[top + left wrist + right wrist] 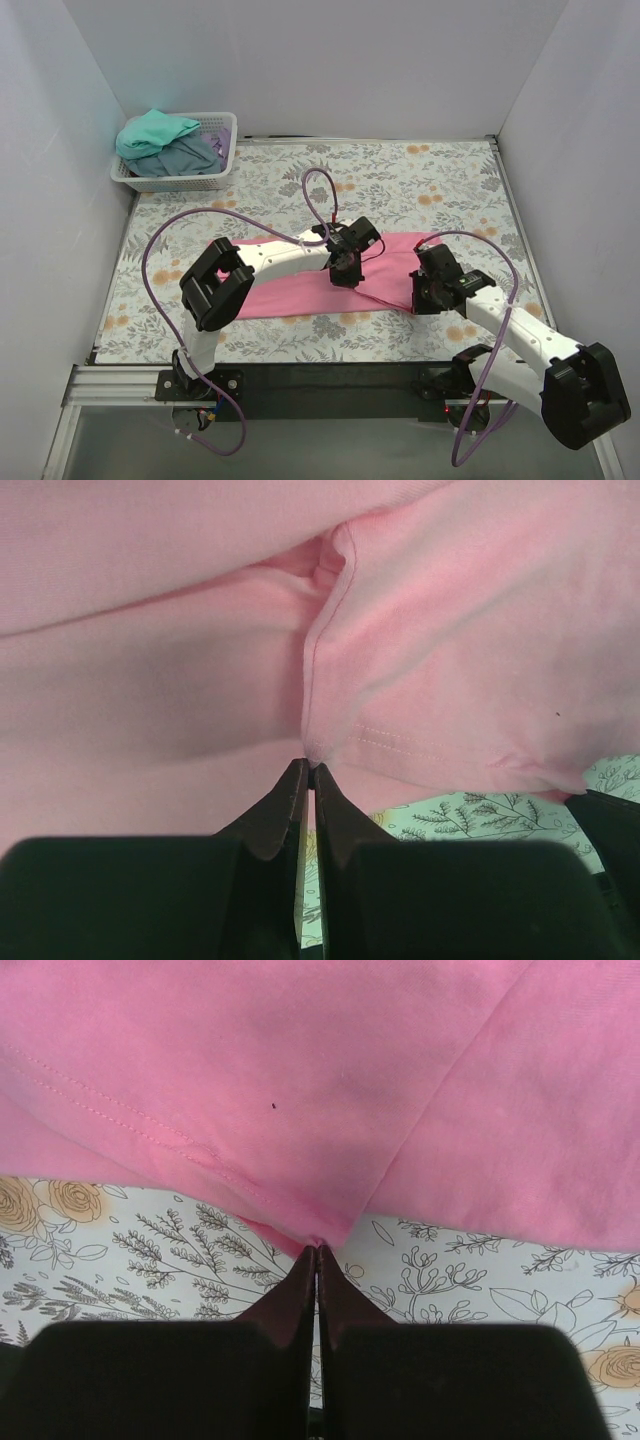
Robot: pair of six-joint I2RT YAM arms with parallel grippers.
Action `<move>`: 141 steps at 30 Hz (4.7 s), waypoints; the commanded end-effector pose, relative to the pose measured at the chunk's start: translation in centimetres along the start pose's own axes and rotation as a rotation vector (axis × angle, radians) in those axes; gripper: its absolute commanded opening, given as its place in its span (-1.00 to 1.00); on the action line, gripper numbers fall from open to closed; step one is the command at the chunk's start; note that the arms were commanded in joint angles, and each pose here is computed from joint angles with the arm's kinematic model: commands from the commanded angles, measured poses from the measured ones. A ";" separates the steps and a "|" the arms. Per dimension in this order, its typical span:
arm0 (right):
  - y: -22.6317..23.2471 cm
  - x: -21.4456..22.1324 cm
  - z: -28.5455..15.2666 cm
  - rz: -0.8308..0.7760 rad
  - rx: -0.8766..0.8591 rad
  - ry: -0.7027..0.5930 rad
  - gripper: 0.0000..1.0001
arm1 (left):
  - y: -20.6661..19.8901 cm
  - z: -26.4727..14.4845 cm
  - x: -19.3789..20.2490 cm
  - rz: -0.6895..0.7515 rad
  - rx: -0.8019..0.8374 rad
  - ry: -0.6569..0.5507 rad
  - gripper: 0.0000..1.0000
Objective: Fold and stack the t-shirts
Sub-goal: Fold the tshirt
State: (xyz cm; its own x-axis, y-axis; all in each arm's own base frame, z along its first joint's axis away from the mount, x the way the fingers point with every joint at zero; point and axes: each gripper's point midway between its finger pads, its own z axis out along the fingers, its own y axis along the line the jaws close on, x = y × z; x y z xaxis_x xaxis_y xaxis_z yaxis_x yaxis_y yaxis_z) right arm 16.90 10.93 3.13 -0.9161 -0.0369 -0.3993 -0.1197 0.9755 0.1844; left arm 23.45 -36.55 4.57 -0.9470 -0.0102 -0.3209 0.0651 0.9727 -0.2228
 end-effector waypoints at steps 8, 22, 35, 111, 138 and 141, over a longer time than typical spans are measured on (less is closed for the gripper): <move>0.7 -3.5 -3.1 -0.017 0.014 -0.058 -0.97 | -1.2 -1.9 -1.5 0.010 0.009 -0.027 -1.00; -1.4 -9.4 -3.2 -0.032 0.143 -0.091 -0.97 | -1.9 -1.1 -6.7 -0.049 0.035 -0.031 -1.00; -2.5 -15.0 -1.3 -0.043 0.192 -0.122 -0.97 | -0.7 0.6 -7.9 -0.136 0.062 -0.006 -1.00; 5.4 -16.1 3.3 0.000 -0.268 -0.200 -0.59 | 5.3 -6.8 -8.7 -0.200 0.077 -0.266 0.41; -3.4 -10.1 4.7 0.514 -0.500 -0.287 -0.48 | -0.2 5.2 -5.2 -0.154 0.231 0.008 -0.69; -3.0 -11.1 3.2 0.486 -0.517 -0.342 -0.48 | -0.3 3.8 -6.0 -0.153 0.245 -0.024 -0.60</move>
State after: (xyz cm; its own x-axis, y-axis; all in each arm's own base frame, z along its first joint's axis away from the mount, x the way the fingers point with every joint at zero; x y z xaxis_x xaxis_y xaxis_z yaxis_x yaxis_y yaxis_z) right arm 28.01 9.54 2.64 -0.7922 0.5105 -0.3345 0.0747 0.6252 0.7769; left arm 30.65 -39.78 2.56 -0.9495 -0.1489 -0.2763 0.0216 0.8472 -0.5308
